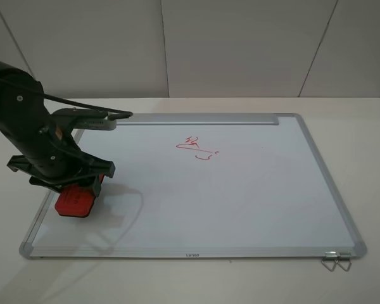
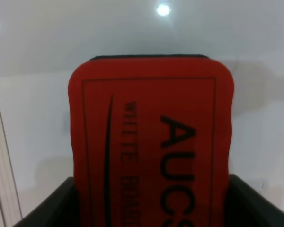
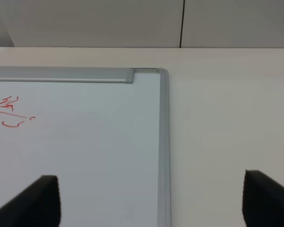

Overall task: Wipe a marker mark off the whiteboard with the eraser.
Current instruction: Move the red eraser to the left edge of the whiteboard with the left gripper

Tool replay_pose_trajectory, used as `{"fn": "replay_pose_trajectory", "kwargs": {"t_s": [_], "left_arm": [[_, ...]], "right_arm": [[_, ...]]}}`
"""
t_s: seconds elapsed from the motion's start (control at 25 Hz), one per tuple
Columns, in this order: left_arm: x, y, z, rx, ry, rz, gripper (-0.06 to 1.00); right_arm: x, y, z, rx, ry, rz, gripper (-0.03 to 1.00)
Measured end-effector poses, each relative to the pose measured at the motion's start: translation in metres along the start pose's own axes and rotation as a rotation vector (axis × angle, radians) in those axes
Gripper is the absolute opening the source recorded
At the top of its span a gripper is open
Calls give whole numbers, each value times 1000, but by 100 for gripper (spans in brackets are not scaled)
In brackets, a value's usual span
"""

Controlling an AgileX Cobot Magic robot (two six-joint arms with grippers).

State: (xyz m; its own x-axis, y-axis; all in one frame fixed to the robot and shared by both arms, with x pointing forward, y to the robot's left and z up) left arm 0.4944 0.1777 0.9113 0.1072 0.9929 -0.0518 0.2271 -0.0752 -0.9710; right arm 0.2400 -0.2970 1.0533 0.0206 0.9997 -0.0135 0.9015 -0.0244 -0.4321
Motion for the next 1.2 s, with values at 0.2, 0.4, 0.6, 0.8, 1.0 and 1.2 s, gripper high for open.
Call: {"fn": "replay_pose_trajectory", "kwargs": {"t_s": [0.2, 0.4, 0.6, 0.8, 1.0, 1.2], "left_arm": [[0, 5, 2, -44, -16, 22, 57], [0, 18, 5, -8, -26, 13, 57], [-4, 21, 7, -2, -16, 17, 64], [-5, 21, 7, -4, -18, 19, 71], [-5, 13, 3, -48, -12, 34, 71], [-5, -12, -3, -141, 30, 51, 76]], "right_arm": [[0, 0, 0, 0, 0, 0, 69], [0, 0, 0, 0, 0, 0, 69], [0, 0, 0, 0, 0, 0, 69], [0, 0, 0, 0, 0, 0, 69], [0, 0, 0, 0, 0, 0, 69], [0, 0, 0, 0, 0, 0, 69]]}}
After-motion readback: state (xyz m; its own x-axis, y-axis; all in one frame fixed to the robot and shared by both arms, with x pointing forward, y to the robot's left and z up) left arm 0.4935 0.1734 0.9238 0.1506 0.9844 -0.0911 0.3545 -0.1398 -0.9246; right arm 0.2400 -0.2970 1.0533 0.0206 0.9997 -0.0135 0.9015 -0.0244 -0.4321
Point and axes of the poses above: a point on each arm's last joint axis where the gripper is mounted, y pointing out along that axis toward the gripper, x along the wrist's bending axis when the last joint is at zero, z = x × y, the point moved 1 cm from there along y, pointing out along that axis toward the gripper, and after that the axes turned 1 degree about -y, right-handed, at the moved point
